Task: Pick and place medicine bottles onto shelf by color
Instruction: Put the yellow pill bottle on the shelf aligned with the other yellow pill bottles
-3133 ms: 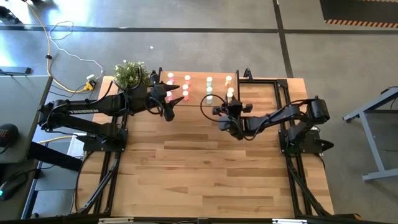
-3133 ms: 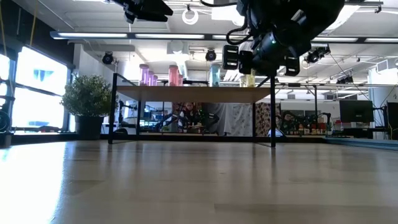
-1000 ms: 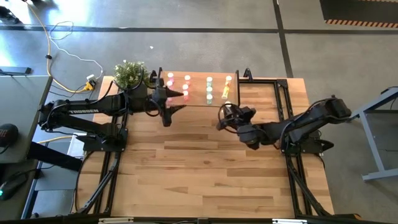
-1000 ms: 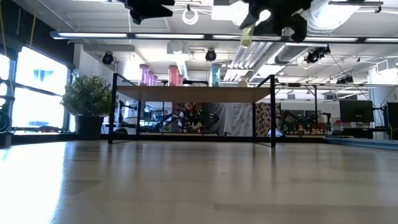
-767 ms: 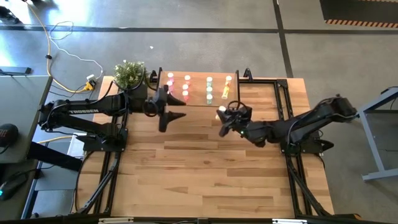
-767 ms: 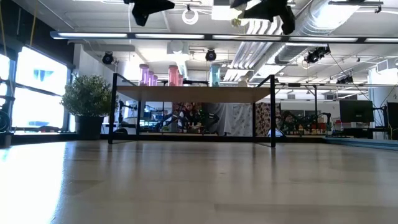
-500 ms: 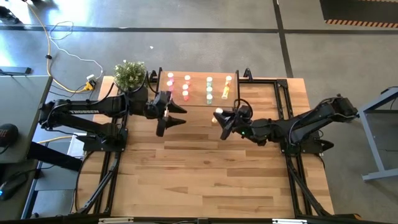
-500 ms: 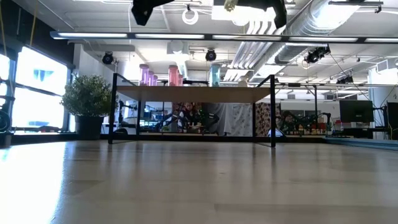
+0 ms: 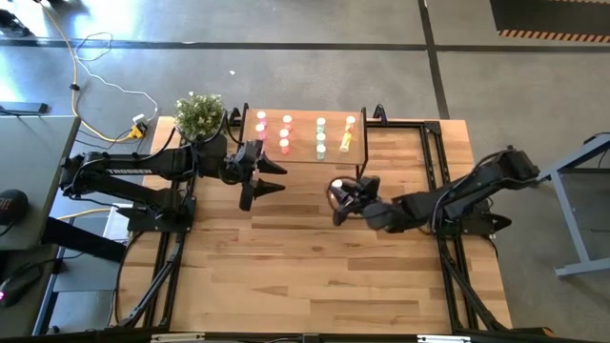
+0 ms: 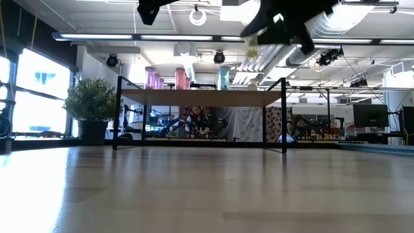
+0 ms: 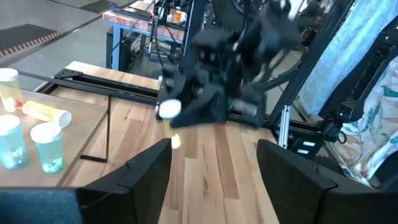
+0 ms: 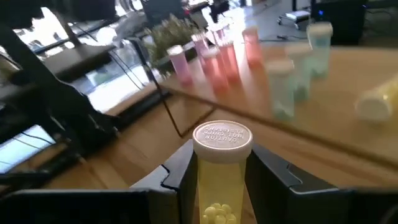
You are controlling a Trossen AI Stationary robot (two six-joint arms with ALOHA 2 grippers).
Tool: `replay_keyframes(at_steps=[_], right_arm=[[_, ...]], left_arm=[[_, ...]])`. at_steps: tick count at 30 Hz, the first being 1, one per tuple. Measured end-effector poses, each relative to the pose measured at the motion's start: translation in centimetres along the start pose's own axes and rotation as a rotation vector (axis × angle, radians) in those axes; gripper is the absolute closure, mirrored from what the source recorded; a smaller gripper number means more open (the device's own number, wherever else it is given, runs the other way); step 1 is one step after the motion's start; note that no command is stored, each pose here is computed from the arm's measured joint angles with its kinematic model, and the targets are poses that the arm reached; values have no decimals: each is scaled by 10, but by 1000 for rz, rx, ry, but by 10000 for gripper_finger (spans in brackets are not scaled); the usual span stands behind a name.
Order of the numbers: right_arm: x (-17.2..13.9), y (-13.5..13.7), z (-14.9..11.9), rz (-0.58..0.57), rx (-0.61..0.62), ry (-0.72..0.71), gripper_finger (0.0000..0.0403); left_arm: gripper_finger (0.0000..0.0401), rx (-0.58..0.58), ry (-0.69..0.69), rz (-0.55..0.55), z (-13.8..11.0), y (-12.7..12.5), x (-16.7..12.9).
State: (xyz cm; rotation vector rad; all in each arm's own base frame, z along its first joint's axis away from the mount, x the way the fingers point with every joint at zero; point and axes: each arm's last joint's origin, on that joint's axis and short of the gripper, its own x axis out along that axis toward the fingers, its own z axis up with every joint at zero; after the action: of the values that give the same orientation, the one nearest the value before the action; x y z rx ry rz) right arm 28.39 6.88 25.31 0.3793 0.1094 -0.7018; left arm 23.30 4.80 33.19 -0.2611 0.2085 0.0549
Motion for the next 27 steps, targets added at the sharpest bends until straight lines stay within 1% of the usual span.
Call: replay_keyframes(at_steps=[6,8,11,14,17,21,27], right_arm=[[17,1,-50,-41,43,43,295],[25,3,-65,-47,33,45,295],[36,6,-86,-71,43,12,295],[44,7,-106,-89,20,-12,295],[49,7,-119,-113,-14,-47,295],[55,4,-136,-138,-84,-38,295],[61,-5,-159,-166,-108,-12,295]], left_arm=[[174,-7,0,0,0,0,0],[174,-8,0,0,0,0,0],[174,-8,-1,-1,0,0,0],[174,3,-1,-1,0,0,0],[174,17,0,-3,0,0,0],[174,18,0,-3,0,0,0],[174,18,1,-3,0,0,0]])
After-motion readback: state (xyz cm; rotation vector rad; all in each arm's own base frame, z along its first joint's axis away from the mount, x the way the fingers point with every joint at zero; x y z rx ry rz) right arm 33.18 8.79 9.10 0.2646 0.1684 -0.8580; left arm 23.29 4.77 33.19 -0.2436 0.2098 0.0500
